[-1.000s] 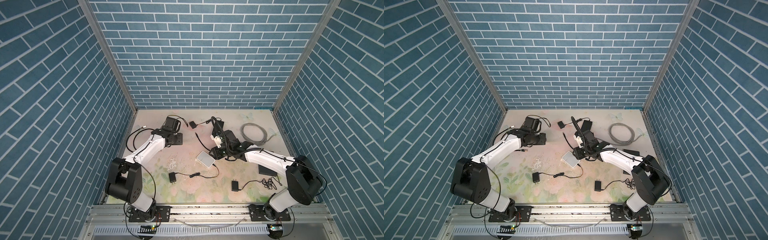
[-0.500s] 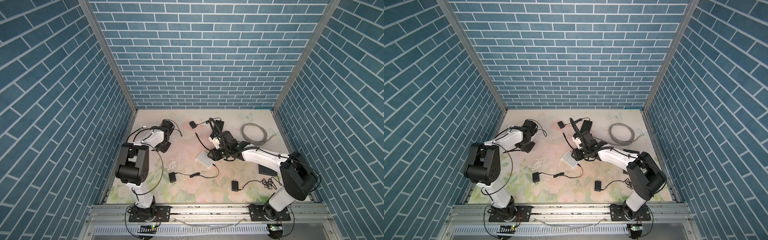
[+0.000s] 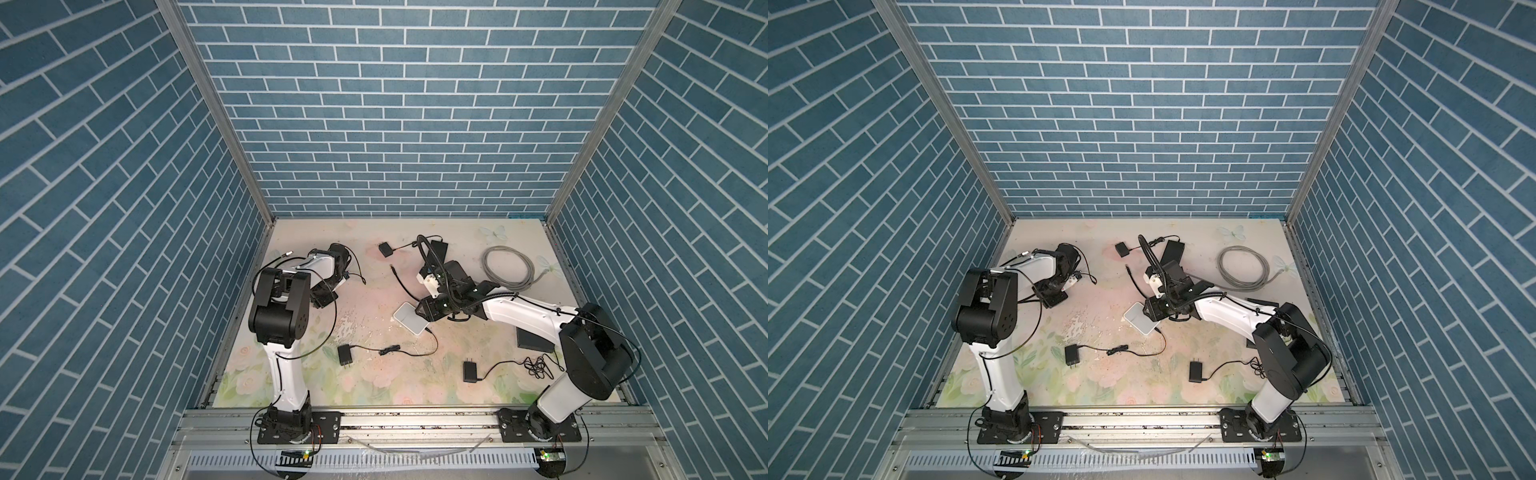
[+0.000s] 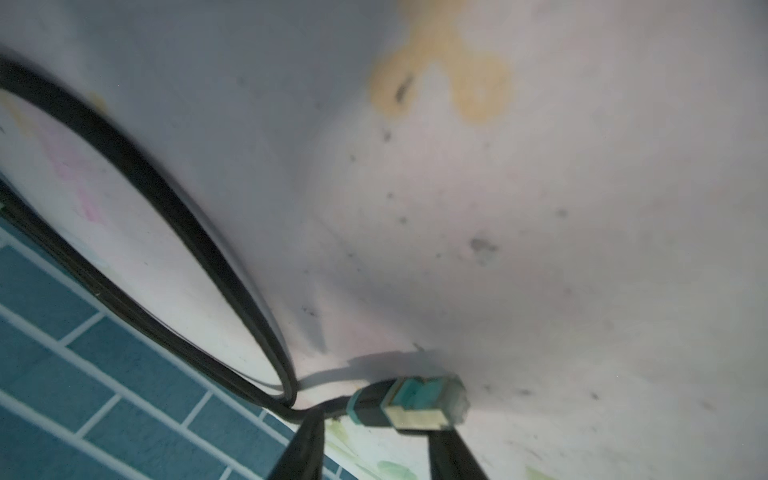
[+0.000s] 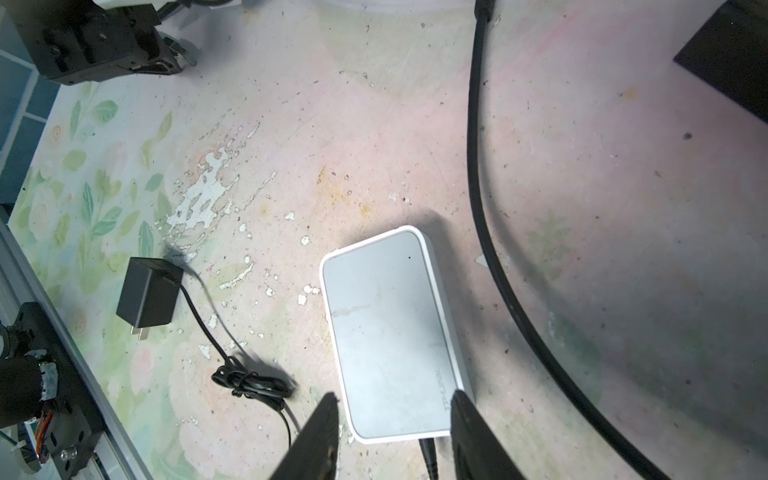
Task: Insert the plug into the switch port
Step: 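Lower the left gripper onto the green-banded ethernet plug and grasp it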
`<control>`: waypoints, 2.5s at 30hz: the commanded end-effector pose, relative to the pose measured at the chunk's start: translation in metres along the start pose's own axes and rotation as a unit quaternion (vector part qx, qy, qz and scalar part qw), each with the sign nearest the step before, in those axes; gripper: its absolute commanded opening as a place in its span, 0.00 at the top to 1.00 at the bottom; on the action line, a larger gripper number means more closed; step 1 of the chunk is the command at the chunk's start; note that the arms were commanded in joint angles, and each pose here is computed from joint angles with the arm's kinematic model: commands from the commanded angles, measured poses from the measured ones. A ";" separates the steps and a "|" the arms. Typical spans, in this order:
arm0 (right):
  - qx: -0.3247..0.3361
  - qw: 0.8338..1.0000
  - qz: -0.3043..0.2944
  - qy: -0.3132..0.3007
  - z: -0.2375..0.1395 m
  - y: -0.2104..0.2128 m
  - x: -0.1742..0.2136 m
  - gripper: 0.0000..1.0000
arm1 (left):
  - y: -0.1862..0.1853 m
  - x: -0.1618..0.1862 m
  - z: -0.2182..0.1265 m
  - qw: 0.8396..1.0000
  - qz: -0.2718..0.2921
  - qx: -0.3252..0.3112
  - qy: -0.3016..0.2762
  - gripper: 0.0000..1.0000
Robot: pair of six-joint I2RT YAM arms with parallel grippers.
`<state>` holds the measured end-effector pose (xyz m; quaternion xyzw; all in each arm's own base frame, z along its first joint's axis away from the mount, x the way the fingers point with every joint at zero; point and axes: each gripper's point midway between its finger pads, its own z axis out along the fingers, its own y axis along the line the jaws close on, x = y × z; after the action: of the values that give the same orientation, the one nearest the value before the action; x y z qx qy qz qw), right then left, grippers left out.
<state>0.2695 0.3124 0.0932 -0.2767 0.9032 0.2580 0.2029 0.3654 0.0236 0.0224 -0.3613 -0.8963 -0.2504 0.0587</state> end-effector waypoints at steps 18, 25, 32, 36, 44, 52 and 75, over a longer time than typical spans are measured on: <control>-0.002 0.999 0.007 -0.037 -0.022 0.009 -0.037 0.57 | -0.038 -0.068 -0.098 0.961 -0.031 0.166 -0.219 0.78; -0.013 0.999 0.016 -0.029 -0.018 0.013 -0.036 0.57 | 0.009 -0.020 -0.094 0.986 -0.048 0.046 -0.156 0.51; -0.019 1.000 0.021 -0.002 -0.018 0.014 -0.024 0.58 | 0.011 0.023 -0.042 0.998 -0.020 0.047 -0.037 0.55; -0.012 1.000 0.022 0.003 -0.020 0.011 -0.019 0.58 | 0.016 0.021 -0.023 0.999 -0.020 0.037 -0.015 0.58; -0.002 1.000 0.025 0.012 -0.015 0.006 -0.014 0.58 | -0.007 0.014 -0.011 0.996 -0.004 0.087 -0.018 0.66; 0.006 1.000 0.015 0.020 -0.016 0.004 -0.013 0.58 | -0.009 0.017 -0.004 0.996 0.001 0.087 -0.006 0.68; -0.005 1.000 0.028 0.012 -0.019 -0.010 -0.012 0.58 | -0.028 0.018 0.018 0.989 0.000 0.147 0.015 0.75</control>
<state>0.2786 0.2975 0.1046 -0.2428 0.9189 0.2563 0.1759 0.3414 0.0310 0.0162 -0.3451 -0.9211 -0.1455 0.1066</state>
